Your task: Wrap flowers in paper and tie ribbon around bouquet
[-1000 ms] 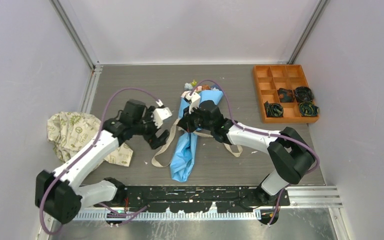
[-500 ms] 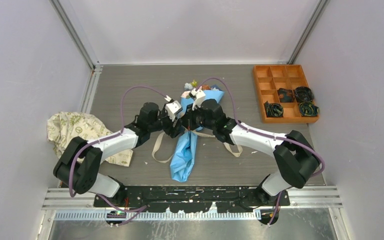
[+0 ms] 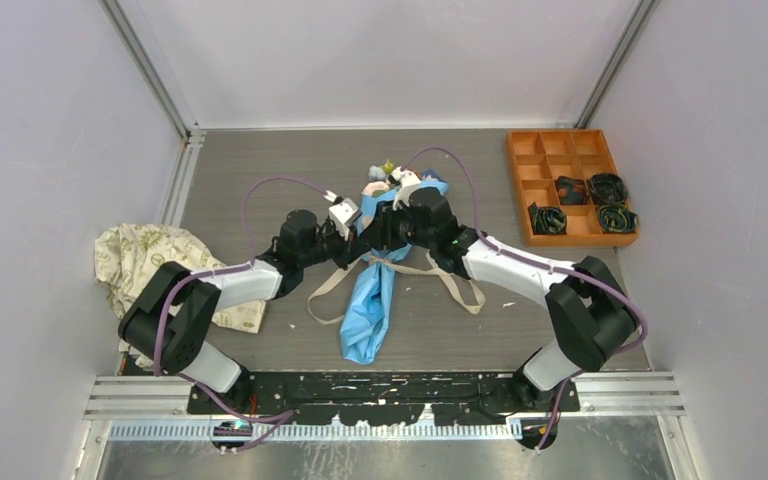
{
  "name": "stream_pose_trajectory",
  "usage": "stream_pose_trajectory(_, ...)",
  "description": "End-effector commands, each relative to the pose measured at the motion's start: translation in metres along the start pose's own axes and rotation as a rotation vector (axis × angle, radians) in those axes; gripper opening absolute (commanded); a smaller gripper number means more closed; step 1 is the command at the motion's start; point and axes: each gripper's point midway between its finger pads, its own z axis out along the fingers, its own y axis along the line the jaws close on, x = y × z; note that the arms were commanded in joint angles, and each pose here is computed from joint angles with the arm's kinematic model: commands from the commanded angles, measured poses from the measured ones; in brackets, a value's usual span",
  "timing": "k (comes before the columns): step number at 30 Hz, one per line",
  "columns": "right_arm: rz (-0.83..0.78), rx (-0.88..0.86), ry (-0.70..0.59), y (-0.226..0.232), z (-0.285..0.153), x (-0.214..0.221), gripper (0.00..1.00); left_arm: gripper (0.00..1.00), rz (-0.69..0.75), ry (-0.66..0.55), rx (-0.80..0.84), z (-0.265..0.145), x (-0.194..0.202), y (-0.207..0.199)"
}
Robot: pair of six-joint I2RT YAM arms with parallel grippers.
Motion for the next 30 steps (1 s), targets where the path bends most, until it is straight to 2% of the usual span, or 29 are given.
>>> stream_pose_trajectory(1,-0.067,0.1,0.023,0.004,-0.035,-0.029,0.5,0.0,0.019,-0.118,0.013,0.004,-0.028,-0.001)
stream_pose_trajectory(3,-0.008,0.279,0.044,-0.022,-0.071,-0.037,0.56,0.0,0.036,-0.12,0.014,0.003,-0.026,-0.001)
stream_pose_trajectory(5,0.147,0.509,0.047,-0.065,-0.112,-0.036,0.58,0.0,0.072,-0.118,0.027,0.003,-0.022,-0.004)
stream_pose_trajectory(7,0.311,0.778,0.092,-0.113,-0.155,-0.004,0.58,0.0,0.103,-0.121,0.045,0.002,-0.019,-0.01)
stream_pose_trajectory(9,0.397,0.902,0.168,-0.137,-0.173,0.034,0.58,0.0,0.162,-0.128,0.07,0.001,-0.017,-0.016)
stream_pose_trajectory(13,0.483,0.996,0.337,-0.155,-0.178,0.091,0.58,0.0,0.19,-0.127,0.078,-0.001,-0.015,-0.021)
stream_pose_trajectory(20,0.533,1.111,0.441,-0.169,-0.19,0.136,0.61,0.0,0.192,-0.113,0.104,-0.004,-0.009,-0.03)
stream_pose_trajectory(27,0.486,1.184,0.398,-0.165,-0.217,0.116,0.62,0.0,0.192,-0.107,0.106,-0.003,-0.007,-0.032)
stream_pose_trajectory(30,0.508,1.187,0.377,-0.165,-0.221,0.121,0.64,0.0,0.2,-0.11,0.113,-0.002,-0.009,-0.034)
